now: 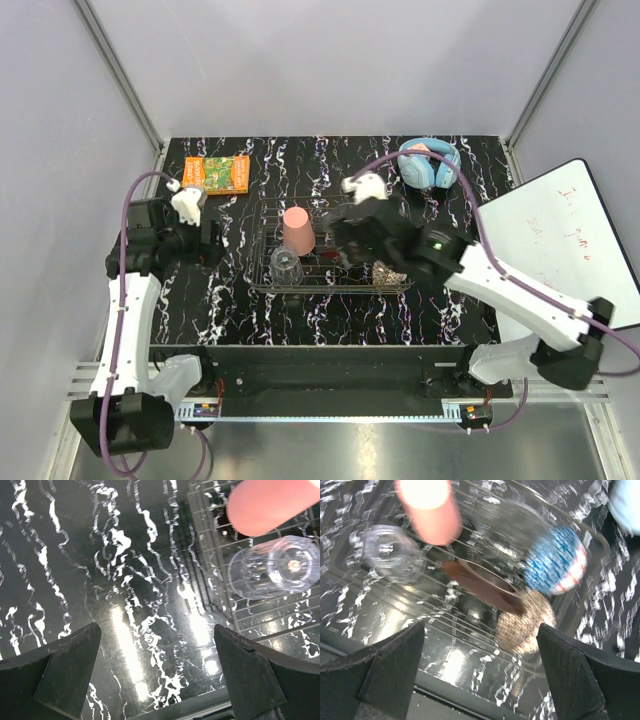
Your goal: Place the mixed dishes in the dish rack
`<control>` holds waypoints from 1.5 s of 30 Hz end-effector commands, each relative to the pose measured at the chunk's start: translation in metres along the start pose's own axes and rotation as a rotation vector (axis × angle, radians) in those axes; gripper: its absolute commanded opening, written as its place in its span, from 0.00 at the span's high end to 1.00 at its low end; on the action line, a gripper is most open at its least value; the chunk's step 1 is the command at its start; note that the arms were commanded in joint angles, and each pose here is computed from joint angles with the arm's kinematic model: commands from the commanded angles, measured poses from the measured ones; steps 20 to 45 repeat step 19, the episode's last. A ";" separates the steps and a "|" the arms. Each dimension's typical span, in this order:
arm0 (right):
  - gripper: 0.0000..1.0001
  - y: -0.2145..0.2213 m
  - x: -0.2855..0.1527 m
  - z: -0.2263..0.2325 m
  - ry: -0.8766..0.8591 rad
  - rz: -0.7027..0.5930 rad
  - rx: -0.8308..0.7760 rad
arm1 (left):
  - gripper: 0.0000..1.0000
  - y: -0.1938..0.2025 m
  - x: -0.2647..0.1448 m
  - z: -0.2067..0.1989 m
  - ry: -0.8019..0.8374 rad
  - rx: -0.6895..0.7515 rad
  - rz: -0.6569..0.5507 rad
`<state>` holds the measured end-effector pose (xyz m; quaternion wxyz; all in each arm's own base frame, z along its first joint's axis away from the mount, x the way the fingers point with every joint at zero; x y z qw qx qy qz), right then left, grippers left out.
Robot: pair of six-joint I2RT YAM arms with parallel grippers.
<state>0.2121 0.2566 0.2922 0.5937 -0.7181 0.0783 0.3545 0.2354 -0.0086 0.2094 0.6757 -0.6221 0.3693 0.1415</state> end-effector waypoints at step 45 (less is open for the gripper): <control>0.00 0.017 -0.026 -0.056 -0.008 -0.082 0.280 | 0.01 -0.027 -0.014 -0.015 -0.032 0.064 -0.083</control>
Point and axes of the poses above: each gripper's point midway between its finger pads, its own x axis out along the fingers, its own z axis along the line the jaws close on, y = z × x, the point moved 3 cm from there along -x, back along the fingers, and after that the axes turned 3 degrees about x, right-handed, at the moved point
